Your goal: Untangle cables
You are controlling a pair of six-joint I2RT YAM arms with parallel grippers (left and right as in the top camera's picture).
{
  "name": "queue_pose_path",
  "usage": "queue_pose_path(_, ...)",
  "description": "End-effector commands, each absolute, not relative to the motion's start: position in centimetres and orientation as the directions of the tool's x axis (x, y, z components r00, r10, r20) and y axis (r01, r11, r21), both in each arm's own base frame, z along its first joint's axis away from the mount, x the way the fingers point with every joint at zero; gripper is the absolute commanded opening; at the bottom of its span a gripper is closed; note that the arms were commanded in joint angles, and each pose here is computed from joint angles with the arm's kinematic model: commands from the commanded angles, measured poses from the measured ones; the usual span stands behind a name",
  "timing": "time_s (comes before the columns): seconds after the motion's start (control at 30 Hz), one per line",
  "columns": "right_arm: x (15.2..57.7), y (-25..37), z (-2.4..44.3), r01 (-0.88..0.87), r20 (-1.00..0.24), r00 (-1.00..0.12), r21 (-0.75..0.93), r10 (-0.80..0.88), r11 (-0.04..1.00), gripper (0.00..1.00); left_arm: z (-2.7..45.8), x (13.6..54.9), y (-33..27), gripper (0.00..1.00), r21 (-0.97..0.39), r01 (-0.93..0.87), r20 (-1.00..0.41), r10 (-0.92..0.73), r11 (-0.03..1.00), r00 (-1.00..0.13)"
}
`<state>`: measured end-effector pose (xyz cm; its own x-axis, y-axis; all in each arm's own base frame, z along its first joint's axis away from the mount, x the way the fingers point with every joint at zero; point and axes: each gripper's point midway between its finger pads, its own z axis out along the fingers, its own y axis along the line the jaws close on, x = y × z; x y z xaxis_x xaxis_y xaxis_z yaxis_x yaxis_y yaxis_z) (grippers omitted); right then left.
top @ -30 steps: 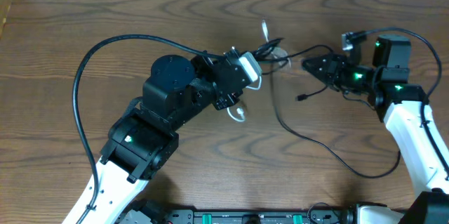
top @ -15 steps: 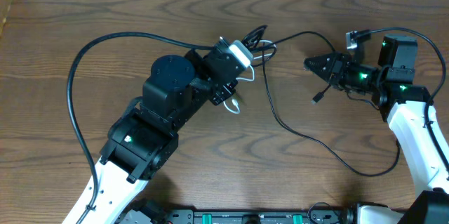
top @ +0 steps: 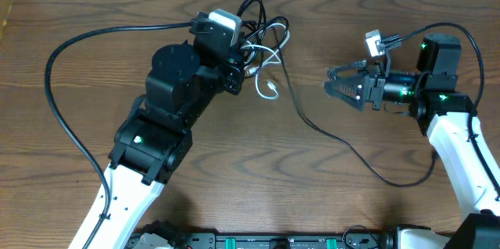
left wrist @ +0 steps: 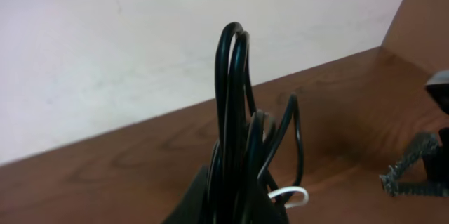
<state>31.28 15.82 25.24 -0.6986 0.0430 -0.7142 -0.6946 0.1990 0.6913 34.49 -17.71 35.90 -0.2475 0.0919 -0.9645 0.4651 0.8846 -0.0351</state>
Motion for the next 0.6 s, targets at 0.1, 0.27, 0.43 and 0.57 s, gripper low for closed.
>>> queue_pose_path(0.1,29.9,16.4,27.3,-0.757,-0.76,-0.649,0.649,0.025,0.074,0.75,37.4,34.0,-19.0,0.07,-0.187,0.504,-0.958,-0.042,0.843,-0.284)
queue_pose_path(0.27,30.5,17.6,27.3,-0.718,-0.723,-0.69,0.688,0.02,0.104,0.75,36.8,33.6,-20.5,0.08,-0.213,0.568,-0.949,-0.032,0.795,-0.313)
queue_pose_path(0.43,30.8,19.8,27.7,-0.721,-0.727,-0.686,0.682,0.009,0.12,0.75,35.6,33.3,-22.2,0.07,-0.251,0.629,-0.933,-0.012,0.736,-0.359)
queue_pose_path(0.57,31.0,21.0,27.9,-0.737,-0.744,-0.668,0.662,0.007,0.134,0.75,34.9,33.5,-22.6,0.06,-0.306,0.617,-0.913,-0.04,0.725,-0.406)
